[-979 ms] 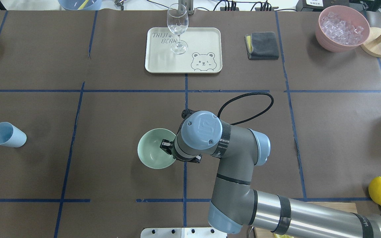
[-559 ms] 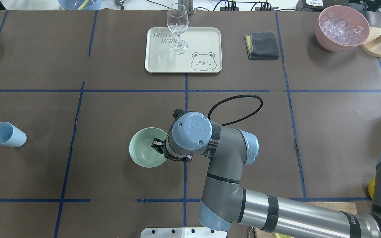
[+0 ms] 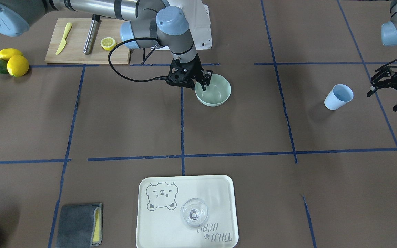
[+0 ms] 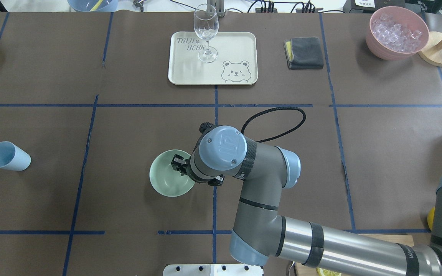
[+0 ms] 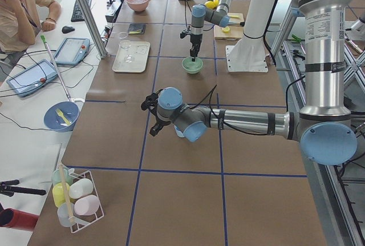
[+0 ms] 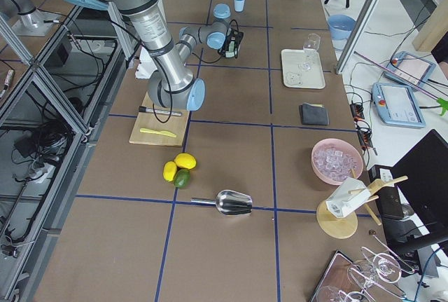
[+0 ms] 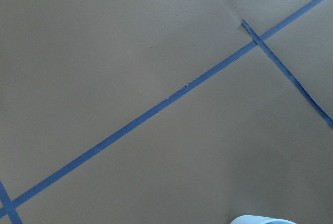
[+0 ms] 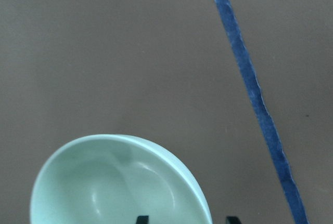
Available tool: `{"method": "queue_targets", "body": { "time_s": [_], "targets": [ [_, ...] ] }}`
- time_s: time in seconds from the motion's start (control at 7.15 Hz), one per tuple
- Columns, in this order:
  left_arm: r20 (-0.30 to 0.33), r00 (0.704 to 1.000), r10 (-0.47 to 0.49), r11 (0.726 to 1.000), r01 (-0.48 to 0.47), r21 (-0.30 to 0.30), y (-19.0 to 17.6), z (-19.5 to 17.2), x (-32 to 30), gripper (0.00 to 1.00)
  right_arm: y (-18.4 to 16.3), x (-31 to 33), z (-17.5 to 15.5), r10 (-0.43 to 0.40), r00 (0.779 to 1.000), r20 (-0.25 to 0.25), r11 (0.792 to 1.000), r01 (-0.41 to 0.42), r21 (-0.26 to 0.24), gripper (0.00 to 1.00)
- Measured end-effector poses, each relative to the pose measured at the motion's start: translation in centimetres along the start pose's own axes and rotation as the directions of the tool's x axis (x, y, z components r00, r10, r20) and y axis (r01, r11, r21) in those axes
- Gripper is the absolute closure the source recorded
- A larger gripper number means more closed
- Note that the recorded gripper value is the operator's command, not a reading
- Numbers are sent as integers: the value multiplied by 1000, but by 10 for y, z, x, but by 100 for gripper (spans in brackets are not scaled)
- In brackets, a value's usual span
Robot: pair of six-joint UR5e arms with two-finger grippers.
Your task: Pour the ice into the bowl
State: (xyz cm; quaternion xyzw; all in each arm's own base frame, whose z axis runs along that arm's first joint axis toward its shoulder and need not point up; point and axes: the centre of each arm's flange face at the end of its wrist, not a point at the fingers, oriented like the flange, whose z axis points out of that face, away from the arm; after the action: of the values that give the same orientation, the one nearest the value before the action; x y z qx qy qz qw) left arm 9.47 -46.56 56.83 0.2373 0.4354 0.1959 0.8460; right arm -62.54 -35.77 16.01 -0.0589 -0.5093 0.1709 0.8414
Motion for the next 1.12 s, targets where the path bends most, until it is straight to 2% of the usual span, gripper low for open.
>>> {"method": "queue_targets", "body": {
  "time_s": [0.28,0.56,0.84,0.98,1.12],
  "targets": [
    [-1,988,-156,985,155,74,18,19,30,2,-46,5,-57,26,998,58,1000,-25,-17,0],
    [14,960,-281,946,274,173,60,42,76,1,-94,48,-99,32,997,68,999,-30,-33,0],
    [97,944,-314,920,278,277,98,18,91,1,-109,65,-104,-5,998,59,1000,6,-17,0],
    [101,941,-323,901,273,338,111,5,94,1,-110,67,-104,-11,998,58,1000,12,-13,0],
    [93,934,-344,875,283,392,120,7,104,1,-110,67,-104,-13,998,59,1000,14,-12,0]
  ]
}}
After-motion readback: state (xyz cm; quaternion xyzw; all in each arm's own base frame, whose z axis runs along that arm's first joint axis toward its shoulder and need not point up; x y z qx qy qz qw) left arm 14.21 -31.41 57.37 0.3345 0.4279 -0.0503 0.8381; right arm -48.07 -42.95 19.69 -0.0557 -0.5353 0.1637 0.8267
